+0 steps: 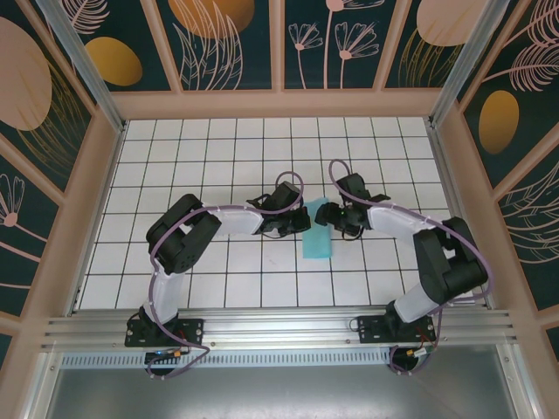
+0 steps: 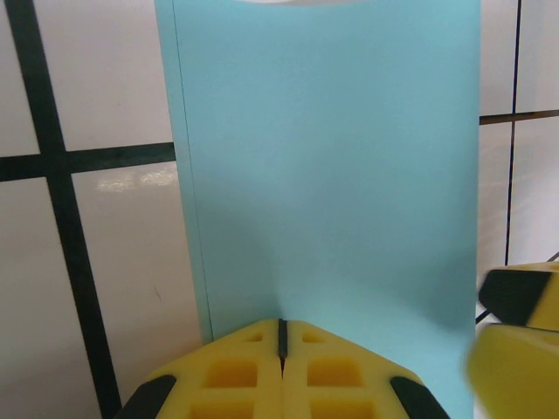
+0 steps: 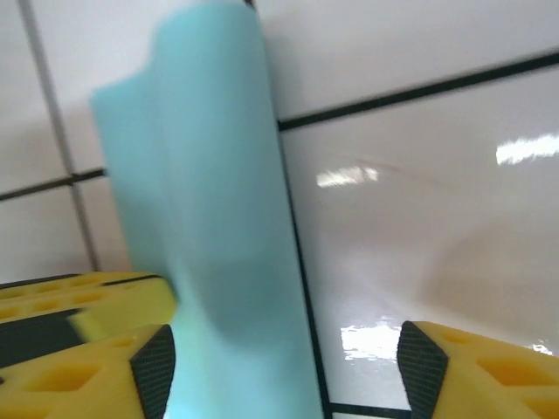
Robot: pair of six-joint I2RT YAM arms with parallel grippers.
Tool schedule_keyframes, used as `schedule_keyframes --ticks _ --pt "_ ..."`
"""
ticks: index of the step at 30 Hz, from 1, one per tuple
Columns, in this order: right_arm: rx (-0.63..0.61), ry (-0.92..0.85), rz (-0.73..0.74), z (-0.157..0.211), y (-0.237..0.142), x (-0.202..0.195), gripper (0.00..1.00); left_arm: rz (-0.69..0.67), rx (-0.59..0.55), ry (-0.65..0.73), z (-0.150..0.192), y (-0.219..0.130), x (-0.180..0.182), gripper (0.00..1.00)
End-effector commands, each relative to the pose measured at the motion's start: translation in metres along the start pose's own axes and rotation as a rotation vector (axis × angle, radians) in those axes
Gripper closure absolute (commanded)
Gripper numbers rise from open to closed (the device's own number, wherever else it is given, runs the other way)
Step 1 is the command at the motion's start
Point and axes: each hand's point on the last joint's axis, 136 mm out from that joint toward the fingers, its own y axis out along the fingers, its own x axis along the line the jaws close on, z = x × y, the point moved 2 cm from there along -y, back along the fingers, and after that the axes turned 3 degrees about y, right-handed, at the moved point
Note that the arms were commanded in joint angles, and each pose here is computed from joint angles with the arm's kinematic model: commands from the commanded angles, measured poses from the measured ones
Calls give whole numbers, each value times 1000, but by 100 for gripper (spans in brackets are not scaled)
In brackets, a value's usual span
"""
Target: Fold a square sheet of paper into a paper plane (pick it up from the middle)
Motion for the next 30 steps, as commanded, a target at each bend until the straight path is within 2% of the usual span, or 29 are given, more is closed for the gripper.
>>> schedule_keyframes --ticks 1,2,5,9,24,30 --pt "-45 -8 -125 -10 -22 18 38 -82 61 1 16 12 24 100" --pt "-36 -13 -172 -8 -23 23 49 -82 62 3 17 12 24 100" --pt "33 -15 -323 2 -22 36 73 -82 62 2 16 12 24 100" --pt "106 -7 -348 13 -9 33 98 -85 63 3 17 13 25 100" --pt "202 65 -209 43 32 -36 100 -89 76 -1 21 16 29 100" --pt "214 87 -201 53 37 -51 100 -93 82 -2 22 16 31 100"
